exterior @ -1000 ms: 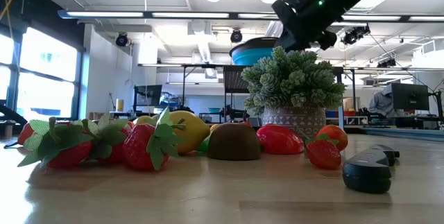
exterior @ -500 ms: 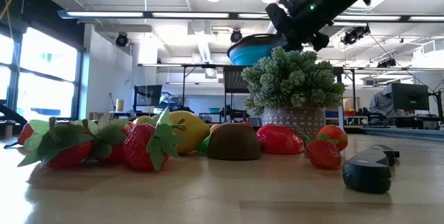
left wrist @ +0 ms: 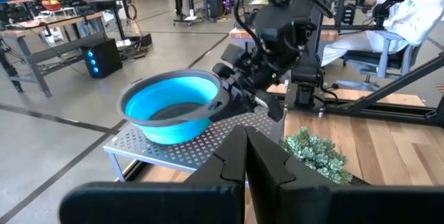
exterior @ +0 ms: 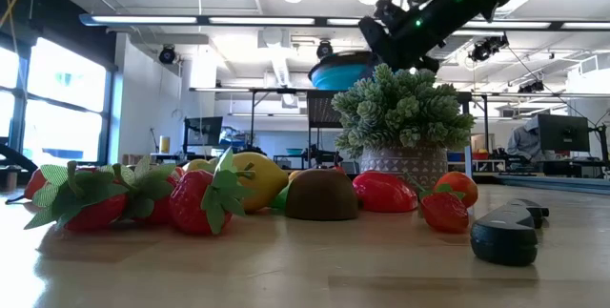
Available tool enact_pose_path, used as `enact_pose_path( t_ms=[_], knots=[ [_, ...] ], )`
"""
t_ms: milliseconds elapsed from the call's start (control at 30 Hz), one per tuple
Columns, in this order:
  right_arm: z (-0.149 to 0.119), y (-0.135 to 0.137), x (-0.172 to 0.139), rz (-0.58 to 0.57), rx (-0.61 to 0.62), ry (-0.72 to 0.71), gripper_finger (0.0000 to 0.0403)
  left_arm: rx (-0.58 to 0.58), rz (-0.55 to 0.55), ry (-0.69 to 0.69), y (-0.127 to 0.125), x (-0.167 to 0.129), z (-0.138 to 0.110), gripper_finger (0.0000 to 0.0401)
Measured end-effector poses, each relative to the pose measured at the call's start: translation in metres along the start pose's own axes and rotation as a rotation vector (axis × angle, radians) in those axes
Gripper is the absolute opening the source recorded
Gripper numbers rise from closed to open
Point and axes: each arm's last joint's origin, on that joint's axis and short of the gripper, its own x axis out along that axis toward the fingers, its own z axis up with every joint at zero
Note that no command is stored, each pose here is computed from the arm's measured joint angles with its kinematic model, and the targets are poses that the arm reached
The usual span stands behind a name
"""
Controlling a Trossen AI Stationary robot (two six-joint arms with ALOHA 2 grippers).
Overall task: Pick & Place Fruit
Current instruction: Put the blue strainer bowl on the shelf, then put the orange pear into the blue strainer bowl
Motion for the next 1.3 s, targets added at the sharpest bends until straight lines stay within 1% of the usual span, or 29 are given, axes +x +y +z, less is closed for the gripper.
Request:
enact_pose_path(
  t_ms=[133,233,433,600,767,867,1133,1300],
  knots=[
    [-0.003,0.002,0.005,0.015,-0.012,0.012,0.0002,0.003,0.0,0.005,0.0,0.0,-0.001,0.0],
    [-0.002,0.004,0.003,0.038,-0.011,0.009,0.0002,0.003,0.0,0.006,0.0,0.0,-0.001,0.0],
    [0.016,0.005,-0.025,0.102,0.023,-0.068,0.0002,0.003,0.0,0.006,0.0,0.0,-0.001,0.0],
    [0.023,0.001,-0.049,0.179,0.062,-0.046,0.0002,0.003,0.001,0.006,0.0,0.0,-0.001,0.0],
    [0.026,-0.004,-0.069,0.284,0.122,0.011,0.0002,0.003,0.001,0.006,0.0,0.0,-0.001,0.0],
    [0.026,-0.007,-0.081,0.317,0.151,0.035,0.0002,0.003,0.001,0.005,0.0,0.0,-0.001,0.0],
    [0.034,-0.006,-0.107,0.398,0.302,0.001,0.0002,0.003,0.002,0.005,0.0,0.0,-0.001,0.0],
    [0.035,0.001,-0.117,0.461,0.354,-0.009,0.0002,0.003,0.002,0.006,0.0,0.0,-0.001,0.0]
  ],
)
